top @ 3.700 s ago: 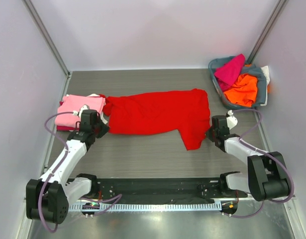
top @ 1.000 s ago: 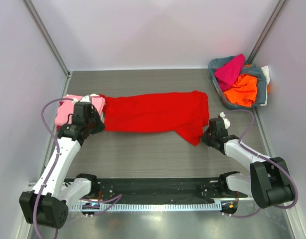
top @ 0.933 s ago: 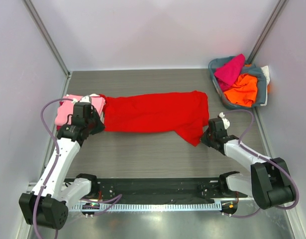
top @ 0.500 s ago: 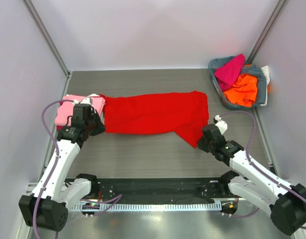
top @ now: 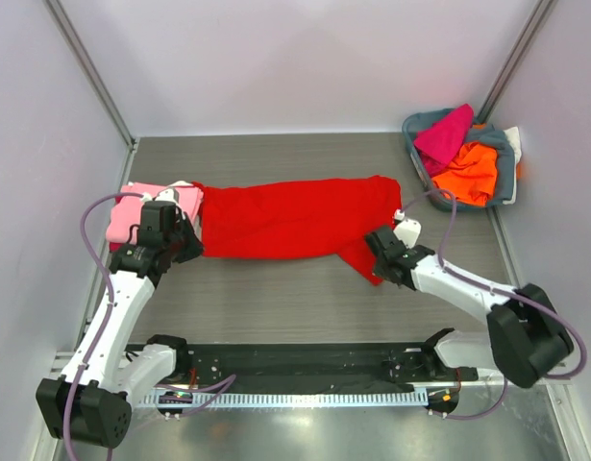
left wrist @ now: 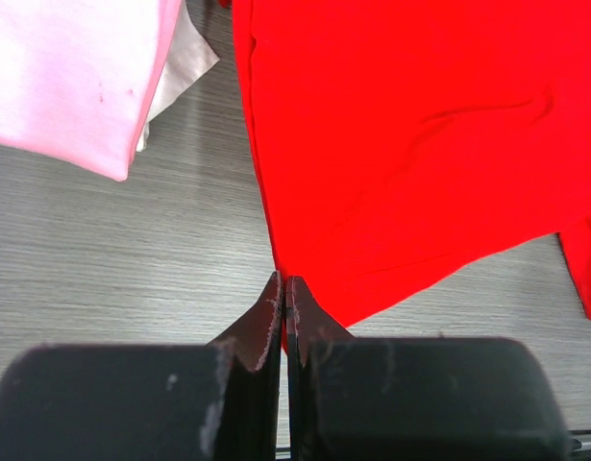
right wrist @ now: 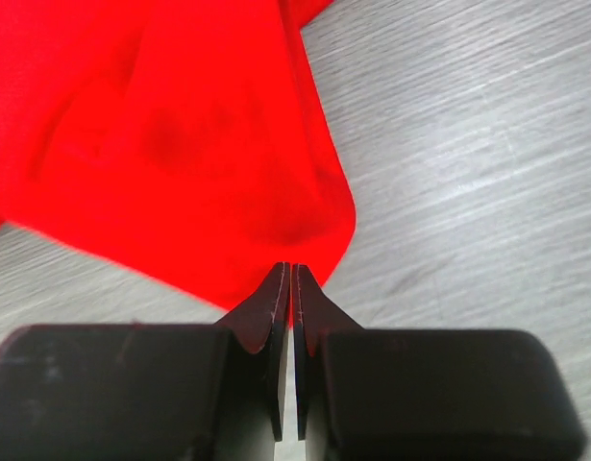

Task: Fold and stack the t-shirts
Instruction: Flatten the tshirt out

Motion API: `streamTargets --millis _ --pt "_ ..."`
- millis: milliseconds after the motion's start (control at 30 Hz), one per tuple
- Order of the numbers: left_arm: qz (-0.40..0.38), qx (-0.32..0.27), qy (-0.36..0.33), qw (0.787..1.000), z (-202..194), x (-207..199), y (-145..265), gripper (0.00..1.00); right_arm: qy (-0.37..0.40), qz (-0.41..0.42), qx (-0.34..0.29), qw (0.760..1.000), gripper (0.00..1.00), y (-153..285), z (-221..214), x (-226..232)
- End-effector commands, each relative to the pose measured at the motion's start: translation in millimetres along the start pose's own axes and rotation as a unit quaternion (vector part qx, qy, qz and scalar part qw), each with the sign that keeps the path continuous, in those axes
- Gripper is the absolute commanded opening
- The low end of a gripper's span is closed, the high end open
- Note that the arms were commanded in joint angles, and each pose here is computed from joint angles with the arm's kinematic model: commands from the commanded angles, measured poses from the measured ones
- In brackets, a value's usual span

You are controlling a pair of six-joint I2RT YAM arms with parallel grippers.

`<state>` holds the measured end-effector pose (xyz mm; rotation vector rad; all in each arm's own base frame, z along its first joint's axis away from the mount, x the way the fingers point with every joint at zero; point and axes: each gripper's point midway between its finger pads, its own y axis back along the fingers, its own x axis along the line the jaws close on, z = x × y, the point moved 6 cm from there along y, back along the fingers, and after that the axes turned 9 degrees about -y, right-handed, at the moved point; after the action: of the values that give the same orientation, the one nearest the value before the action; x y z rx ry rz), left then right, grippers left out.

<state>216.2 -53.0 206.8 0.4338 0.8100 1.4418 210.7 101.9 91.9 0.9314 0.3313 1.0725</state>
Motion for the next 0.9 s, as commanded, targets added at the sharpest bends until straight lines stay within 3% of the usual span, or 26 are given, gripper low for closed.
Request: streamTargets --millis 0,233,567,867 --pt "-0.003 -0.006 -0.008 1.000 -1 1 5 0.00 0.021 -0.014 -0.031 0.999 0.09 -15 10 13" --pt "-0.003 -0.007 -0.008 1.000 -1 1 5 0.00 0.031 -0.011 0.026 0.999 0.01 -31 -24 11" --pt "-0.002 -0.003 -0.009 1.000 -2 2 5 0.00 0.063 0.059 0.076 0.993 0.01 20 -99 21" --pt "0.001 0.005 -0.008 1.000 -3 2 3 0.00 0.068 0.119 0.021 0.990 0.07 45 -53 64"
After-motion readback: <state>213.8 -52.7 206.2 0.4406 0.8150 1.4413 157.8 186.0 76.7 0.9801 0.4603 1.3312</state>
